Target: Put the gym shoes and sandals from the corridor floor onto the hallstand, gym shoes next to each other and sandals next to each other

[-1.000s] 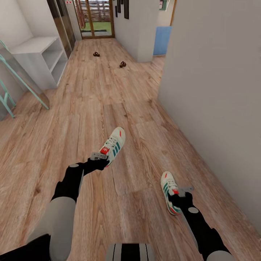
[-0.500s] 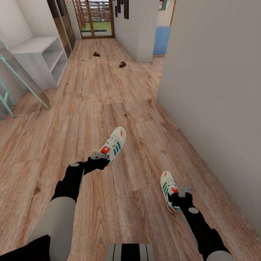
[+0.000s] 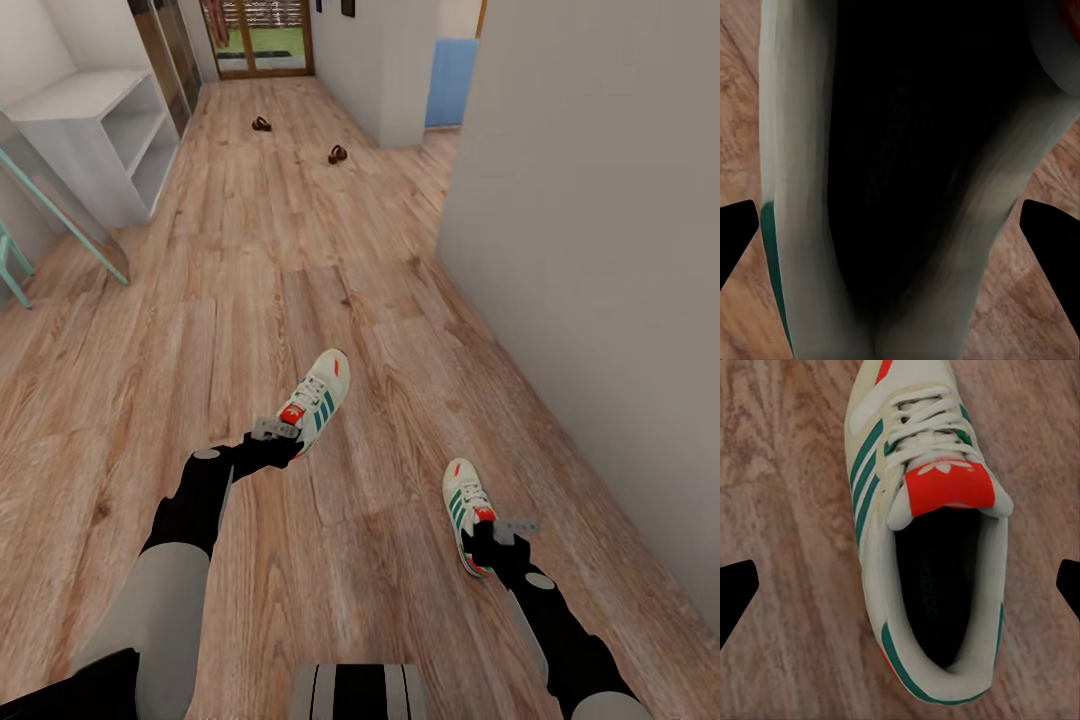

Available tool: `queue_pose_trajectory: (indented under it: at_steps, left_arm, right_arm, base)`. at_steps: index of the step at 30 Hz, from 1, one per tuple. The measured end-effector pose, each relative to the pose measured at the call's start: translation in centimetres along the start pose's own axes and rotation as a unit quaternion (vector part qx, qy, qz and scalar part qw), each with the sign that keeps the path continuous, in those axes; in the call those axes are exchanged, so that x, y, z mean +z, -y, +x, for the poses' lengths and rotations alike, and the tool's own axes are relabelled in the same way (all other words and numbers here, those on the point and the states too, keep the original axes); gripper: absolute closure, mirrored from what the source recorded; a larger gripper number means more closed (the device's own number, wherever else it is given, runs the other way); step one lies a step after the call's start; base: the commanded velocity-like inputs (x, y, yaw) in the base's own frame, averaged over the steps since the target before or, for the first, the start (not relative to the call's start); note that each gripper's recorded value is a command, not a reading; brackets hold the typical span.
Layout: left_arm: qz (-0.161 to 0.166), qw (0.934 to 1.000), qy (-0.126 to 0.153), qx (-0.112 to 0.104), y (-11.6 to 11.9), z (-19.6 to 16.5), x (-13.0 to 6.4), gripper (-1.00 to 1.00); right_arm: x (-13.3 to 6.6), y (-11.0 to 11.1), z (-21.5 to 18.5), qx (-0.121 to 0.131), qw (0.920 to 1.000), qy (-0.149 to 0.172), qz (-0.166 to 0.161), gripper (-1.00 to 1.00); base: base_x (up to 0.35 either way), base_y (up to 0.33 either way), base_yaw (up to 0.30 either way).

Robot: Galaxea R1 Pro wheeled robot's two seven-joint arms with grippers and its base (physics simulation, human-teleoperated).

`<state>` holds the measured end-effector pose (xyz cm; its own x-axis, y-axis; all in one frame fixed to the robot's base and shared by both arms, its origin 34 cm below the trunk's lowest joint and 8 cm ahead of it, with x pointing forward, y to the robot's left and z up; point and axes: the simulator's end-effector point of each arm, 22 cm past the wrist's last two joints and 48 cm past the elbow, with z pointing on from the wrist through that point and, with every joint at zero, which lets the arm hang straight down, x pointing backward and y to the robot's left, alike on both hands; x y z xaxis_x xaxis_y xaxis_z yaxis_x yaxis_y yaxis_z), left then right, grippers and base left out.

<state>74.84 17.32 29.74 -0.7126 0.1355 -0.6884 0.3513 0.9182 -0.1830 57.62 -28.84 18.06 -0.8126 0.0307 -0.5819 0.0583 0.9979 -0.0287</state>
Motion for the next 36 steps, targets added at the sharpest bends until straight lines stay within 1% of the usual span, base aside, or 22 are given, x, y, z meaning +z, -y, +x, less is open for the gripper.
queue_pose_trajectory:
  at_steps: [4,10,15,17,28,36]
  left_arm:
    - [0.0,1.0,-0.002,-0.001,0.0,0.2,0.1,1.0]
    - [0.002,0.9998,-0.017,-0.007,-0.2,2.1,1.1,1.0]
    - [0.004,0.9995,-0.03,-0.012,-0.3,3.9,2.0,1.0]
    - [0.004,0.9994,-0.031,-0.013,-0.3,4.1,2.1,1.0]
    - [0.005,0.9993,-0.035,-0.015,-0.3,4.6,2.3,1.0]
    - [0.006,0.9984,-0.052,-0.021,-0.5,6.9,3.4,1.0]
  right_arm:
    - [0.1,0.1,0.1,0.0,1.0,-0.001,0.001,-1.0]
    - [0.7,0.5,1.7,0.0,0.9999,-0.015,0.004,-1.0]
    - [1.3,1.6,3.2,0.011,0.9994,-0.028,0.015,-1.0]
    - [1.3,1.8,3.4,0.013,0.9994,-0.029,0.017,-1.0]
    - [1.4,1.8,3.7,0.014,0.9992,-0.032,0.018,-1.0]
    - [2.1,1.8,5.7,0.013,0.9985,-0.049,0.018,-1.0]
  base:
    - [0.0,0.0,0.0]
    - [0.0,0.0,0.0]
    - [0.0,0.0,-0.033]
    - [0.0,0.0,-0.089]
    - [0.0,0.0,-0.043]
    - [0.0,0.0,-0.001]
